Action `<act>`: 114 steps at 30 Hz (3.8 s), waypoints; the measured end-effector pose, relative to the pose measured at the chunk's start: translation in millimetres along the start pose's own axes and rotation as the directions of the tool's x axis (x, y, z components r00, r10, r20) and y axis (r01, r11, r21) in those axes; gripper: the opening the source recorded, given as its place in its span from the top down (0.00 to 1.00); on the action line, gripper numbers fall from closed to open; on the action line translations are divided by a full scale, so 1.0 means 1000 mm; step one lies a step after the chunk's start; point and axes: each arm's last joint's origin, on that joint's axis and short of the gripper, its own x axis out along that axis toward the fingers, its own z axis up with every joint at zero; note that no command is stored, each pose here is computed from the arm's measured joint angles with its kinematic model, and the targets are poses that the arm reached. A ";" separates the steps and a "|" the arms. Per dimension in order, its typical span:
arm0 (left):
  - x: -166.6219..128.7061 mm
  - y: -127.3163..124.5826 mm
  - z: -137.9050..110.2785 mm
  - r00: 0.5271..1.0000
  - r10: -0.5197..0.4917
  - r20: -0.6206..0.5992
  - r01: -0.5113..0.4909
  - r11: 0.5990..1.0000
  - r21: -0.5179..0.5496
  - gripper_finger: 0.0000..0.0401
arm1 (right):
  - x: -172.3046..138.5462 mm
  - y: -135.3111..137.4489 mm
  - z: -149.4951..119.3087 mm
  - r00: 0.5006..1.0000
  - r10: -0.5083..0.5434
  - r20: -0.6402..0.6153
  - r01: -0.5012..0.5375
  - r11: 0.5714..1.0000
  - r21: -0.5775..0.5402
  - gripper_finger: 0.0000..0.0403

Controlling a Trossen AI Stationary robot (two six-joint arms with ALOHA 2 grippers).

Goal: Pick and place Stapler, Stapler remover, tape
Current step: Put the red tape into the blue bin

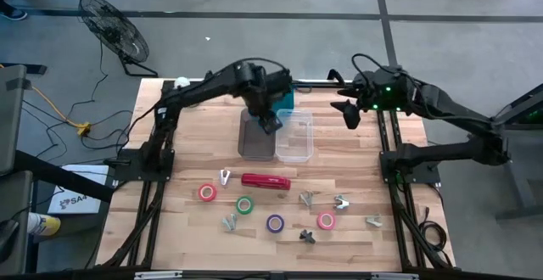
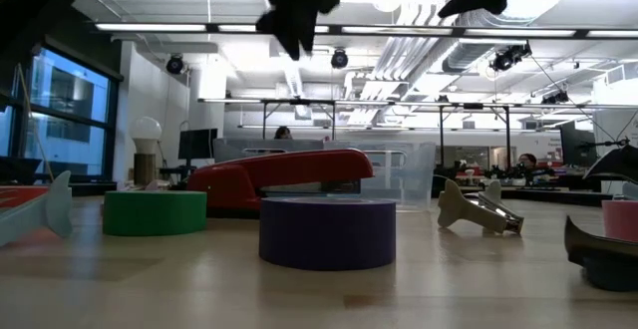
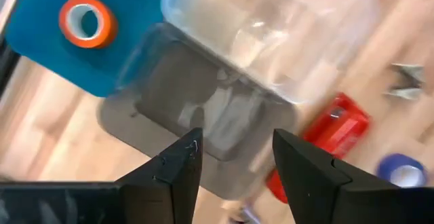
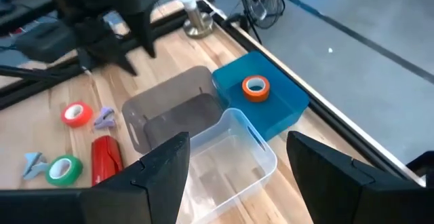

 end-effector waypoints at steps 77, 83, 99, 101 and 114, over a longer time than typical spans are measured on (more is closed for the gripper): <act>0.110 -0.063 -0.314 0.988 -0.090 -0.124 0.142 0.838 0.527 0.56 | -0.035 0.014 -0.022 0.993 0.079 -0.085 -0.075 0.996 0.046 0.41; 0.119 -0.058 -0.318 0.989 -0.064 -0.132 0.122 0.861 0.494 0.56 | -0.035 0.013 -0.022 0.993 0.073 -0.092 -0.069 0.997 0.045 0.41; 0.131 -0.058 -0.321 0.991 -0.052 -0.127 0.109 0.861 0.497 0.56 | -0.035 0.013 -0.022 0.993 0.073 -0.093 -0.067 0.996 0.061 0.41; 0.136 -0.060 -0.322 0.990 -0.040 -0.138 0.104 0.861 0.499 0.56 | -0.035 0.013 -0.022 0.993 0.073 -0.093 -0.067 0.996 0.060 0.41; 0.151 -0.065 -0.324 0.985 0.008 -0.170 0.079 0.863 0.500 0.69 | -0.034 0.013 -0.023 0.993 0.072 -0.094 -0.067 0.996 0.061 0.41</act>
